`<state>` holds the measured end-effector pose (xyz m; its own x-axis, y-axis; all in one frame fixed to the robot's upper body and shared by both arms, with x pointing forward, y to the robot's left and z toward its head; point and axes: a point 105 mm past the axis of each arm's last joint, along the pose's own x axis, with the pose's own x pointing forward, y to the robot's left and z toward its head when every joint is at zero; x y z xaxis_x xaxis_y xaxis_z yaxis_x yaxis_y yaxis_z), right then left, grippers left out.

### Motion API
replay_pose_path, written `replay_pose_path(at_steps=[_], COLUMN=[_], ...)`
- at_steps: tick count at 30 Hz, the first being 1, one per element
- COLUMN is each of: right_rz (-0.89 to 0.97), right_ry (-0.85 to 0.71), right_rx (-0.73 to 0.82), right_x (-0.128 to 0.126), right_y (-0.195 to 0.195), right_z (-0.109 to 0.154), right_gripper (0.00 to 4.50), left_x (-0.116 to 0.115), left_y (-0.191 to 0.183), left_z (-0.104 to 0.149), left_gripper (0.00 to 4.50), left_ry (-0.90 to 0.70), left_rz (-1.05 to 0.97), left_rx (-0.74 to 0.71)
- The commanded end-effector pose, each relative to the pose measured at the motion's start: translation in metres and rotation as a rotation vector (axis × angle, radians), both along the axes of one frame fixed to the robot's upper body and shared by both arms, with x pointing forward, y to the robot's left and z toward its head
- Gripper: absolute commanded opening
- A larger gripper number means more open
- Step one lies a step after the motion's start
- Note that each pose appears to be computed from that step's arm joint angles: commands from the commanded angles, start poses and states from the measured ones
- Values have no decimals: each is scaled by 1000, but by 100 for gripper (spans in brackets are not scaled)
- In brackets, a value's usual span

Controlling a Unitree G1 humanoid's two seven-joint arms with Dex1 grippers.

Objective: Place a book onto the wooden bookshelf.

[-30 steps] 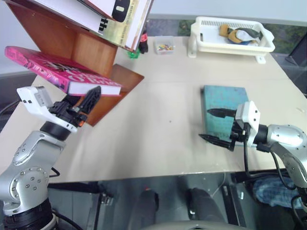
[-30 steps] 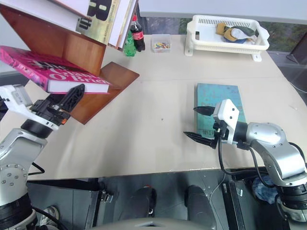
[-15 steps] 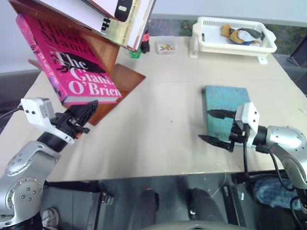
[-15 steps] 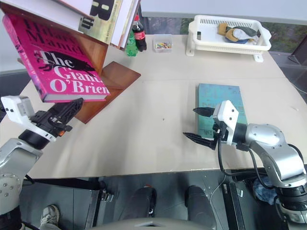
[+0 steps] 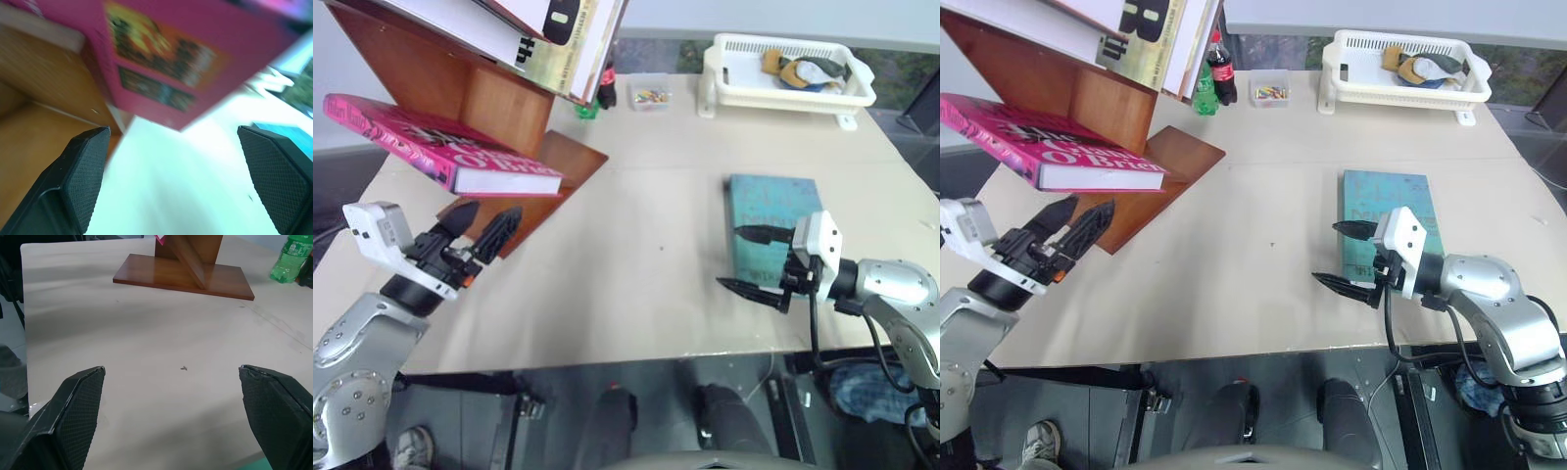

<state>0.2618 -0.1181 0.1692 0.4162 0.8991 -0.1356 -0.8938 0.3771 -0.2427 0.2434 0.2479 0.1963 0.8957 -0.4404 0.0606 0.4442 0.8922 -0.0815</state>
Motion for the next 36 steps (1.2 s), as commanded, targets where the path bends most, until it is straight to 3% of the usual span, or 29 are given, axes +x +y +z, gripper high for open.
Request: replay_pose_path(at_steps=[1, 3, 6, 8, 10, 11, 16, 20, 30, 36], right_rz=[18, 14, 10, 0, -11, -12, 13, 43, 58, 83], right_ry=[-47, -46, -49, -53, -57, -57, -77, -129, -176, -184], right_rx=[6, 6, 7, 15, 33, 48, 151, 277, 327, 331], right_x=[-5, -5, -7, -8, -9, -11, -23, -33, -35, -35], right_y=[3, 2, 1, 0, 1, 2, 9, 15, 17, 20], right_z=[9, 9, 11, 12, 15, 17, 32, 55, 69, 70], right_gripper=[450, 450, 450, 450, 450, 450, 450, 450, 450, 450], left_x=[-14, -19, -18, -7, 5, 14, 52, 63, 56, 35], left_y=[-24, -38, -59, -70, -75, -72, -32, -10, -32, -51], left_z=[1, 1, 2, 11, 19, 24, 47, 52, 50, 35], left_gripper=[421, 363, 220, 139, 24, 3, 3, 3, 3, 3], left_ry=[-47, -63, -102, -162, -213, -241, -349, -377, -386, -336], left_rz=[-172, -259, -339, -340, -308, -261, 30, 142, 27, -130], left_rx=[112, 106, 99, 68, 35, 38, 33, 64, 64, 108])
